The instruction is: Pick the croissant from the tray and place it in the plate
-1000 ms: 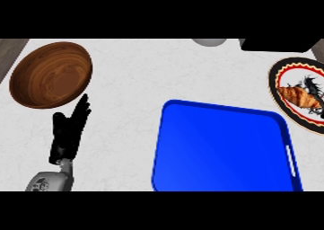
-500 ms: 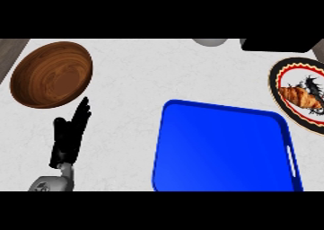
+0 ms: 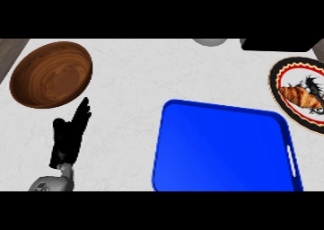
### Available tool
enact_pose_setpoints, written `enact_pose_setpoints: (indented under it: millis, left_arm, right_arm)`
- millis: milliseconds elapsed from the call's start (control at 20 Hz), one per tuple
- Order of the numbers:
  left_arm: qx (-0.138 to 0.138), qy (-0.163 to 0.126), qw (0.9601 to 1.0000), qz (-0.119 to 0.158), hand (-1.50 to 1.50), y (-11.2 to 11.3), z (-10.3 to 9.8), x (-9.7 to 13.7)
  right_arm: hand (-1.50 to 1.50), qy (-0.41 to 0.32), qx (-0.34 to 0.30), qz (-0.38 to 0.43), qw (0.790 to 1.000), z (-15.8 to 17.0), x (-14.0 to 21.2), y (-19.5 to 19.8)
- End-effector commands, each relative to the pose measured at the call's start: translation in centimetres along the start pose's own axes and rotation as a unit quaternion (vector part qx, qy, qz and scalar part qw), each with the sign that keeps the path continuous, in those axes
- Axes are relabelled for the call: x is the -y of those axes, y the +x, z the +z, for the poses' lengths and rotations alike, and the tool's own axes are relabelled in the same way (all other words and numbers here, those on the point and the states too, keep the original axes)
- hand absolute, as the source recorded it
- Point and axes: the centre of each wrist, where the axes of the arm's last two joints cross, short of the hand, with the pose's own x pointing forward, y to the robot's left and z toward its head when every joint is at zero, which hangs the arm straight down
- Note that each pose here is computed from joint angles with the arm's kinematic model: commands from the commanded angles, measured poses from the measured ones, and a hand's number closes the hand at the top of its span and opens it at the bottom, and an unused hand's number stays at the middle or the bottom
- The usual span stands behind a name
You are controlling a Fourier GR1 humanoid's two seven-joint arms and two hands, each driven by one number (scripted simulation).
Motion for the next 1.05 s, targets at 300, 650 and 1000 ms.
enact_pose_setpoints:
  millis: [300, 650, 1000]
  left_arm:
    - [-0.001, -0.003, 1.0000, 0.004, 0.00, 1.4, 0.1, 0.1]
    - [-0.006, 0.006, 0.9999, -0.006, 0.00, 0.4, -0.6, -0.7]
    - [-0.006, 0.001, 1.0000, 0.002, 0.00, 0.0, -0.4, -1.2]
  right_arm:
    - [-1.50, -0.046, 0.002, -0.008, 0.999, 0.8, 1.5, -0.3]
    - [-1.50, -0.080, -0.022, 0.001, 0.997, 2.7, 3.6, -1.4]
    - [-1.50, -0.091, -0.039, 0.031, 0.995, 3.5, 3.8, -2.0]
